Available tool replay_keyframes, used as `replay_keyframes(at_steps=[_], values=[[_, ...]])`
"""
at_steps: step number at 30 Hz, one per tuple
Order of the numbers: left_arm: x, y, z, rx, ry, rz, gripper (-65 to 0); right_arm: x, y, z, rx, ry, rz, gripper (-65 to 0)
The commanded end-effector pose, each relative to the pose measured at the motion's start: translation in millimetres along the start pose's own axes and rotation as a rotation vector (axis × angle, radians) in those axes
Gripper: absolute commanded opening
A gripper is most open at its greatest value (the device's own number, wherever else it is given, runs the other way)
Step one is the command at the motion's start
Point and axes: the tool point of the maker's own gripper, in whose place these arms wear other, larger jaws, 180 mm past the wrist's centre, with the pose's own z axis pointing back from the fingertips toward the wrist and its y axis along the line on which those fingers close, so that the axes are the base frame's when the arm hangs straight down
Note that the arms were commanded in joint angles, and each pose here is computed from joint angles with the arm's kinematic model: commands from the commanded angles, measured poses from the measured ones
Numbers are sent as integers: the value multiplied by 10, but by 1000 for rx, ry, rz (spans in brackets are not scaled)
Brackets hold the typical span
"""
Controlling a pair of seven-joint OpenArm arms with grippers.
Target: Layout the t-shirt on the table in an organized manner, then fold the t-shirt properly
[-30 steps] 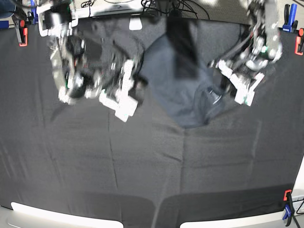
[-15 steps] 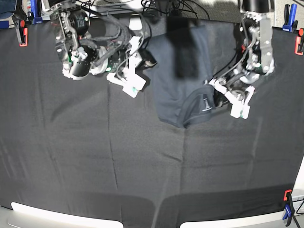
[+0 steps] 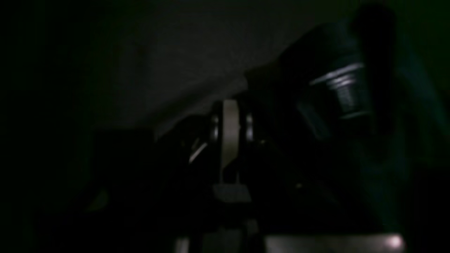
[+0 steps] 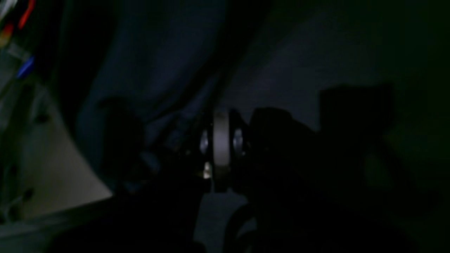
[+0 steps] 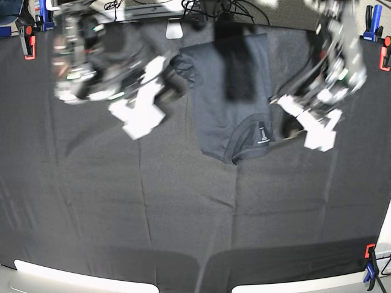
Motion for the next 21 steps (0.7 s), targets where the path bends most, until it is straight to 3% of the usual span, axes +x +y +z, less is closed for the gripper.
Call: replay_keyframes(at_steps=[1, 8, 15, 21], values=[[159, 37, 118, 12, -57, -9, -650, 159, -26, 113, -11, -71, 22, -650], [-168, 199, 859, 104, 65, -40, -650, -151, -368, 626, -193, -83, -76, -650], [-681, 112, 1610, 60, 268, 63, -650, -809, -341, 1072, -301, 35, -177, -650], [-1216, 113, 2214, 107, 508, 114, -650, -1537, 34, 1255, -298, 223, -313, -650]])
